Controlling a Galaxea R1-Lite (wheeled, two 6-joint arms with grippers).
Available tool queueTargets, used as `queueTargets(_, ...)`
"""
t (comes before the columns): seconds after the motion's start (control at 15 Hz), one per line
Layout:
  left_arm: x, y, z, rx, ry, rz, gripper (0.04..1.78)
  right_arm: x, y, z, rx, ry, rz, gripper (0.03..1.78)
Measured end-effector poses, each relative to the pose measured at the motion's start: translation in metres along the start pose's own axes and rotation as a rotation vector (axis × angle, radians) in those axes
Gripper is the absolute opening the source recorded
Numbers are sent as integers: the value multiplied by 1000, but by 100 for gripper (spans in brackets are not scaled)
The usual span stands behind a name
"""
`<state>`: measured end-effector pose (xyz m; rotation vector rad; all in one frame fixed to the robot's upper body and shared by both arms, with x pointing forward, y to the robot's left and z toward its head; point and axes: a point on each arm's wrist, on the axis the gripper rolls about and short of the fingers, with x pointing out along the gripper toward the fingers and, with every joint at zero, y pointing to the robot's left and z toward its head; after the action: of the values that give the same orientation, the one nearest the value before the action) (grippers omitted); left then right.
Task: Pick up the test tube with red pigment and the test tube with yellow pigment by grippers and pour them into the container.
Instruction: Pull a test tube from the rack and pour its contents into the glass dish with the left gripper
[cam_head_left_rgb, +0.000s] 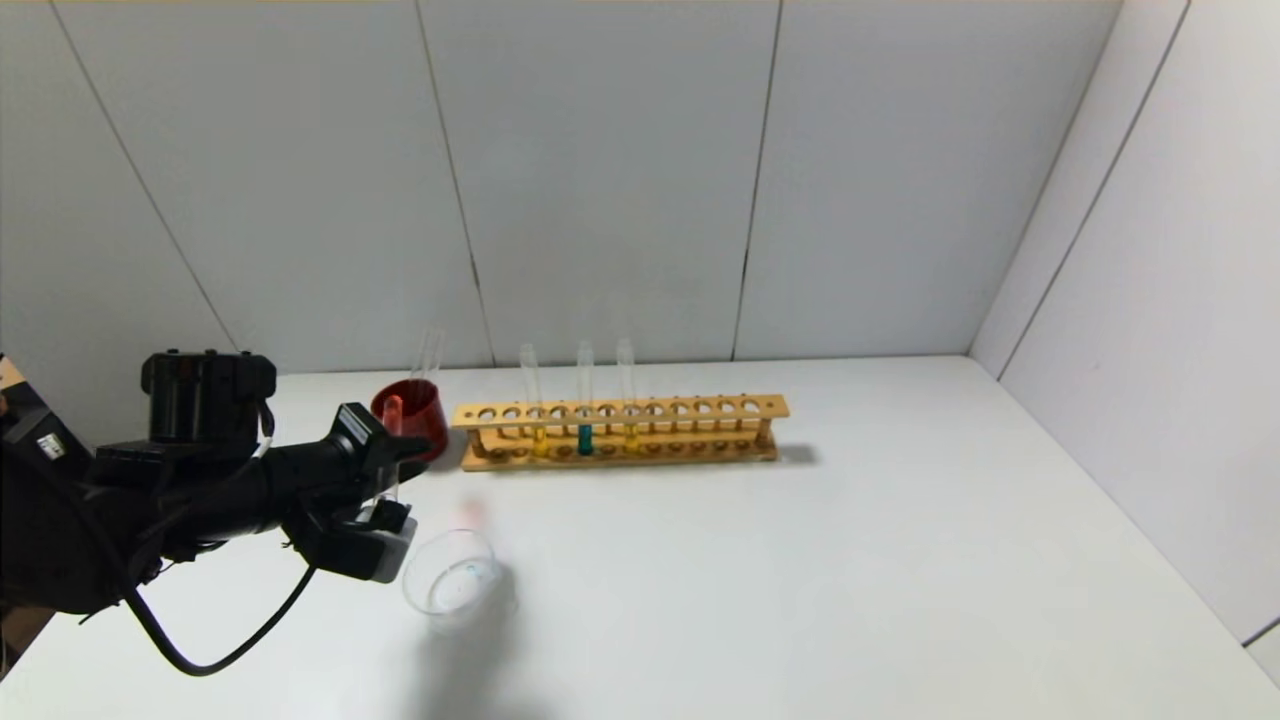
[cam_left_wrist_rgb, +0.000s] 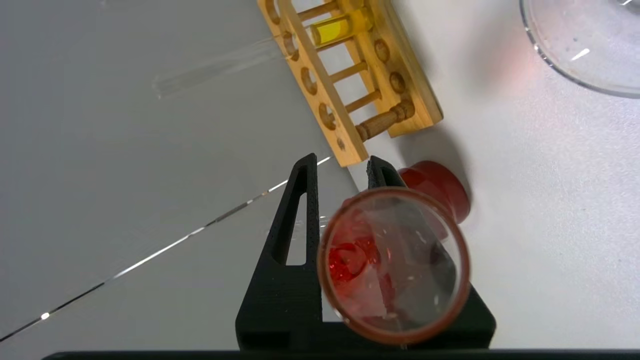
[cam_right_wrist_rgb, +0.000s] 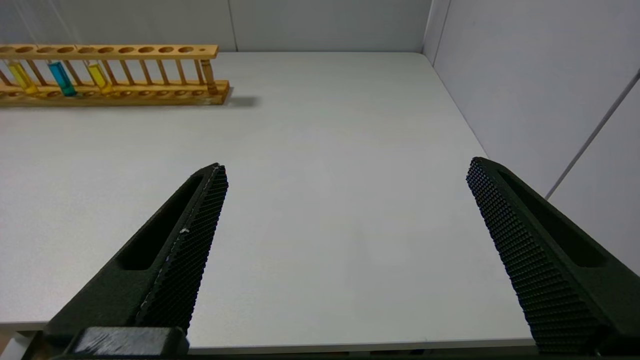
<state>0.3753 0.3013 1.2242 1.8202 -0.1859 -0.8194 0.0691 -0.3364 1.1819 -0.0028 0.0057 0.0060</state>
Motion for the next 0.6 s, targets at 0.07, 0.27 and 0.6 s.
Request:
queueTargets(0.07, 3, -1, 2, 1, -10, -7, 37, 0, 0, 0, 0, 0, 0, 175)
queueTargets(0.27, 11, -3, 5, 33, -28, -4, 37, 0, 0, 0, 0, 0, 0, 175)
queueTargets(0.6, 14, -6, 4, 74, -33, -7, 37, 0, 0, 0, 0, 0, 0, 175)
